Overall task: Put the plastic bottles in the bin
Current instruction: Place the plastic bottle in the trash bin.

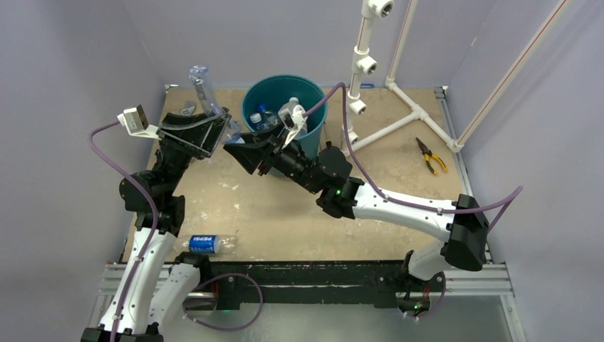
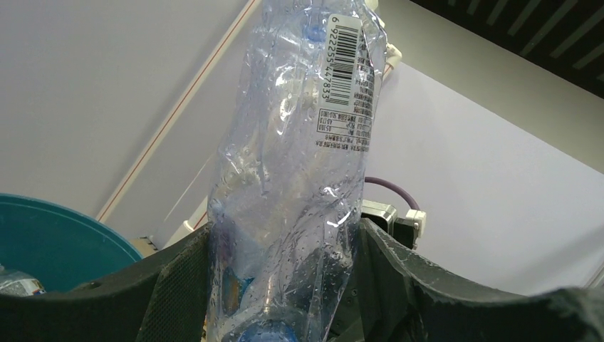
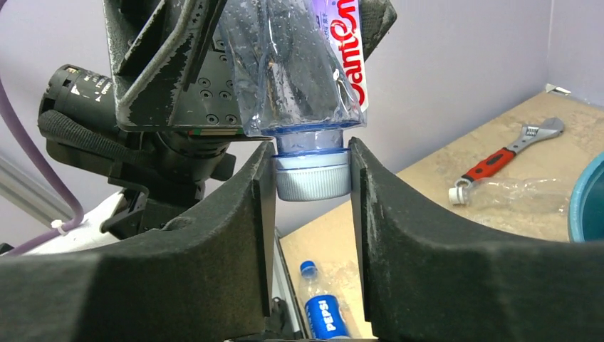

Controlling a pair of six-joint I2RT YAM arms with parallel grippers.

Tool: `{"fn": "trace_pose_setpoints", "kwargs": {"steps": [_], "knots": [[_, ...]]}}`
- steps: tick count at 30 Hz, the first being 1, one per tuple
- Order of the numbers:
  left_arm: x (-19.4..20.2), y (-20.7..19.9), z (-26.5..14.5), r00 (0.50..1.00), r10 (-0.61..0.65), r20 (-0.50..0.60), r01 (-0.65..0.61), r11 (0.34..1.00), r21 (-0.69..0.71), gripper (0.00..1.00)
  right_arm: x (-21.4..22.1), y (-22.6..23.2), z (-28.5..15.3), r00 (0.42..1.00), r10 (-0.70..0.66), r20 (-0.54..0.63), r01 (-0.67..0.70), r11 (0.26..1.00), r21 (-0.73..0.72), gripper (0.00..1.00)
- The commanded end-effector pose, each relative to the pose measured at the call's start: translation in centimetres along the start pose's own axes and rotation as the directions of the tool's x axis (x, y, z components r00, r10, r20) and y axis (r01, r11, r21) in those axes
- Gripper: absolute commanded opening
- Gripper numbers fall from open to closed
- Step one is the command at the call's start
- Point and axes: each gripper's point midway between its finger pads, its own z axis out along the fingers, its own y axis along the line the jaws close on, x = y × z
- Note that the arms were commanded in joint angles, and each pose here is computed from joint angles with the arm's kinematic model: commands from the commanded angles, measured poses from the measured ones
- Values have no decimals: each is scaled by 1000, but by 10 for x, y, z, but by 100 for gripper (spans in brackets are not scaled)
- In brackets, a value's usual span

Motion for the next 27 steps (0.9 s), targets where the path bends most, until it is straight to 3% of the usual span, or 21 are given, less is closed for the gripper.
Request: {"fn": "trace_pose_setpoints", "kwargs": {"steps": [1,4,5,6,11,14,18,23,27], "knots": [[0,-5,-1,1000,6,9,-6,1000,21,20,-21,17,9,998,-12,55,16,998,-62,33],[3,-5,-1,1000,24,-10,-24,1000,18,25,-27,21,8,997,-52,59,57,995,-81,14],[4,-6,0,999,43,-26,-43,999,17,33,-28,21,7,997,-62,52,66,995,-77,6],[6,-5,1,997,67,-42,-67,998,7,49,-28,20,3,997,-69,32,71,995,-70,0],[0,8,6,968,225,-107,-236,966,-106,91,-48,15,-26,990,-133,-37,133,991,-5,0],[-13,13,12,925,350,-148,-373,912,-173,97,-51,4,-48,976,-169,-136,179,982,64,0],[-24,0,20,815,549,-184,-573,810,-123,99,-51,-11,-86,929,-205,-306,256,957,136,0],[-31,-22,27,629,755,-185,-768,641,2,99,-66,-40,-133,841,-240,-485,404,875,268,0],[-12,-40,30,514,829,-221,-814,553,180,99,-75,-45,-168,802,-225,-554,438,851,289,0]]}}
